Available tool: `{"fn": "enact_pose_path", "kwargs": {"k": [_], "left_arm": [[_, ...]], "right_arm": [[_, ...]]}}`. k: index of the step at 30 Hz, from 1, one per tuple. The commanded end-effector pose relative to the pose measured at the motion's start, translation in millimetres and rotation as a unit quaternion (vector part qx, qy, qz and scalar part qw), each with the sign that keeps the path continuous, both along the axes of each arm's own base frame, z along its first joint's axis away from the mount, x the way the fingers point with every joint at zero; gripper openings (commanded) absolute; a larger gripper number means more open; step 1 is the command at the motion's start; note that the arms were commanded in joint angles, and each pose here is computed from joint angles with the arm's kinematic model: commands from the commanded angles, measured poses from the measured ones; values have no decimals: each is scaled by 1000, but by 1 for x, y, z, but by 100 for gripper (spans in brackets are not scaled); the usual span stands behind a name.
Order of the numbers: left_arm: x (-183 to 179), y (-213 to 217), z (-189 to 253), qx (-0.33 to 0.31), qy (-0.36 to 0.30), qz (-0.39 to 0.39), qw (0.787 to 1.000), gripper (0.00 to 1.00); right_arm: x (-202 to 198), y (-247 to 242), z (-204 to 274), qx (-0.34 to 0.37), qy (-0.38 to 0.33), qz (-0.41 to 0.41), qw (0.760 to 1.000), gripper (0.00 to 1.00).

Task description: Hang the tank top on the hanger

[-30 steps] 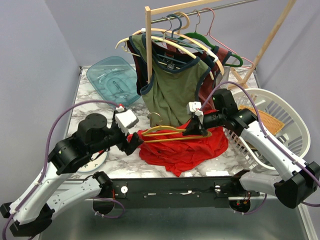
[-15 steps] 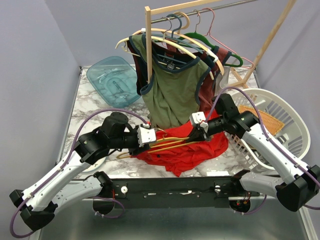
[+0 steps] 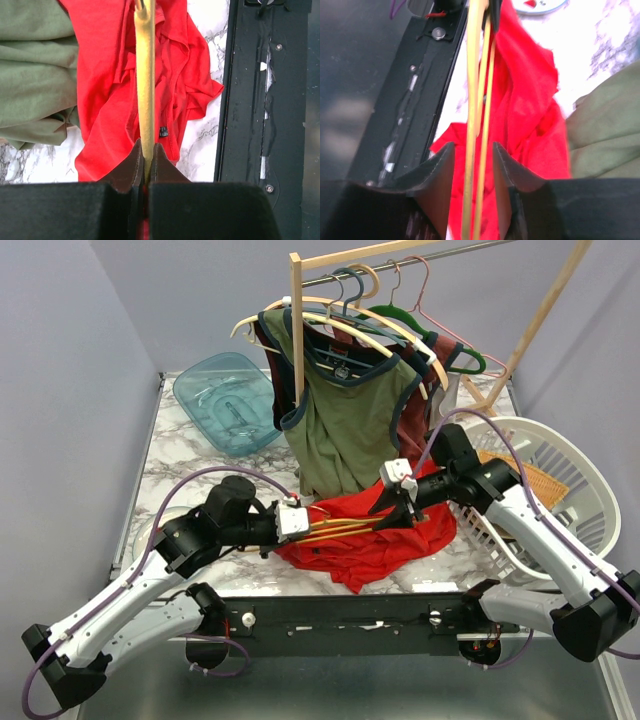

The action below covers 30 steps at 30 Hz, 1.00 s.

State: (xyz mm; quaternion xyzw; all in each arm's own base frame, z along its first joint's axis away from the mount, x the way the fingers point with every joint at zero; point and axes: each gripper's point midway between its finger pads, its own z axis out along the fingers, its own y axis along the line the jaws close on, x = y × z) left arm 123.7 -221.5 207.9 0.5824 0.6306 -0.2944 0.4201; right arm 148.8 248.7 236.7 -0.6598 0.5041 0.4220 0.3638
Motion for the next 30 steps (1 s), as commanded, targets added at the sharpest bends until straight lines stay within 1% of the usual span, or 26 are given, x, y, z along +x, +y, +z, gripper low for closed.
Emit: {"fn": "enact_pose_path", "kwargs": {"k": [1,2,3,4,6,8,10,11,12,13,15,18,19,20,23,24,26,27,28,30], "left_arm": [[5,-11,12,-35,2,8,999,0],[5,-14,10,-34,12,5,999,0],[4,-16,12,-38,22,5,999,0],[5,-18,14,-42,26,7,999,0],[5,-22,14,-44,44,10,998,0],[8,-24,16,-46,52,19,997,0],[12,-22,18,-47,57,37,997,0],[14,-21,19,-46,57,47,996,0],[17,-19,21,-47,55,57,996,0],[23,-13,18,-39,57,82,994,0],[27,-7,19,-39,54,105,992,0],[35,1,18,-43,53,138,988,0],[38,2,19,-47,53,146,987,0],[41,3,19,-49,53,156,985,0],[49,5,19,-56,64,180,980,0],[52,6,21,-60,69,188,978,0],[57,5,23,-66,73,198,975,0],[57,4,23,-69,79,199,974,0],[58,3,24,-72,80,199,974,0],[58,2,26,-76,82,199,974,0]], "right_arm": [[-10,9,64,49,14,32,998,70],[-12,10,83,61,12,40,997,72],[-18,13,93,76,25,58,995,75],[-16,17,94,75,42,64,994,77],[-21,24,108,82,48,79,992,77],[-19,30,106,71,53,76,993,78],[-10,32,94,48,47,51,996,80],[-5,30,94,42,36,30,998,80],[7,26,86,19,16,-8,1000,80],[10,21,86,11,2,-25,1000,82],[8,3,100,17,-37,-50,998,83],[-14,-20,110,20,-62,-39,997,84],[-20,-24,105,15,-65,-32,997,84],[-27,-29,88,-1,-58,-20,998,84],[-30,-38,51,-38,-53,-17,998,82],[-33,-41,24,-61,-26,-15,998,81],[-27,-42,1,-77,-25,-30,996,79],[-30,-44,-24,-97,-6,-35,995,77],[-24,-48,-42,-121,-12,-51,991,76],[-10,-42,-57,-125,-36,-77,989,75]]}}
